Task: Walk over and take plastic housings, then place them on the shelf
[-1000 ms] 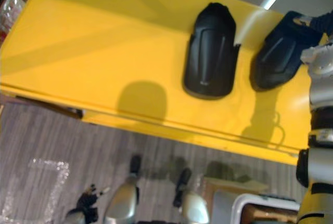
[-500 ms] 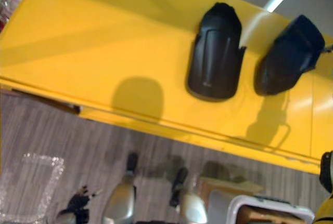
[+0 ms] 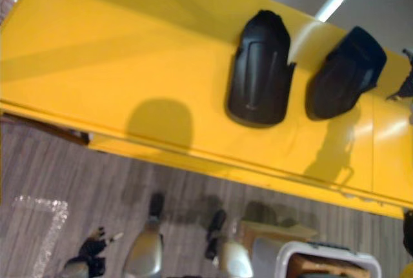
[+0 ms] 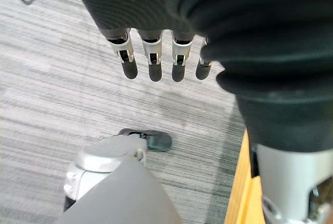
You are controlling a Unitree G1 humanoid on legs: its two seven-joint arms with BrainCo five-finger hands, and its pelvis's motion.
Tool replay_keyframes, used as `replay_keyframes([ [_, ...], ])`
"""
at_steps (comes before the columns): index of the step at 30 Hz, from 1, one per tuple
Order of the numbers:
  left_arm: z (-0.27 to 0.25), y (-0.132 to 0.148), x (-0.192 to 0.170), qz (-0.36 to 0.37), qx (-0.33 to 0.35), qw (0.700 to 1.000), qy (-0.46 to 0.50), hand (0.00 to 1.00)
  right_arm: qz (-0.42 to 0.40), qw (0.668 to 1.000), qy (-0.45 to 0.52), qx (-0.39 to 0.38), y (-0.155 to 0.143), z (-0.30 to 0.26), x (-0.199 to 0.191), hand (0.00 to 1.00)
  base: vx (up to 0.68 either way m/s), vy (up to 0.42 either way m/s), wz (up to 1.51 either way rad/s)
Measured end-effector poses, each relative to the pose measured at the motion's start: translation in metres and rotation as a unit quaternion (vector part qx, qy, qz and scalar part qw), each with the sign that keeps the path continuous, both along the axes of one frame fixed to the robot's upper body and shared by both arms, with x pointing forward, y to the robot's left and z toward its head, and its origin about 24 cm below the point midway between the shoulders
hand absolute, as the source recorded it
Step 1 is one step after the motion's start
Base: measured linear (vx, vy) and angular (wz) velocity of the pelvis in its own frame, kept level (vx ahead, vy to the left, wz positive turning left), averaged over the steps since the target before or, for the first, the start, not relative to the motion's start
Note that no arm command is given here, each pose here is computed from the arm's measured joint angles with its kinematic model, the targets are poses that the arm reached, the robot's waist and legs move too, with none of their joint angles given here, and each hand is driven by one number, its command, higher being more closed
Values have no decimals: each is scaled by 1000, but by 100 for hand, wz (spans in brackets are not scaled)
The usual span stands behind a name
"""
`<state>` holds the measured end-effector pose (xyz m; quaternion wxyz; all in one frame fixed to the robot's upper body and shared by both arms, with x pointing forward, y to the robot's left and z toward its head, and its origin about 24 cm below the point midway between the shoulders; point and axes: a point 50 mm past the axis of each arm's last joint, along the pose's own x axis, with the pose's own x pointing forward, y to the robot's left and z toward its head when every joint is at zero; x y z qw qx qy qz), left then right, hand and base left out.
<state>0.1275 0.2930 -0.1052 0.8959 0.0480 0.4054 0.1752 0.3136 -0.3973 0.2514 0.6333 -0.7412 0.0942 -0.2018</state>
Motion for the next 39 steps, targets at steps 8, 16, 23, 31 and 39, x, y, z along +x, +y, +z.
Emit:
replay_keyframes([
  [8, -1, -1, -1, -1, -2, 1000, 2, 0, 33, 999, 33, -23, -1, -4, -8, 0, -5, -1, -6],
  [16, -1, -1, -1, -1, -1, 1000, 3, 0, 51, 998, 19, -36, 6, 0, -5, 0, 15, -3, 4],
  [23, -1, -1, -1, 3, -2, 1000, 0, 0, 72, 996, -2, -60, 16, 6, -2, 0, 3, 0, 1],
  [31, -1, -2, 0, 2, -3, 1000, -1, 0, 74, 995, 11, -62, 18, 4, 0, 0, 3, 0, 3],
  [39, -2, -7, 2, -12, -6, 1000, -7, 0, 64, 996, 9, -57, 18, 12, 1, 0, -4, 1, 0],
])
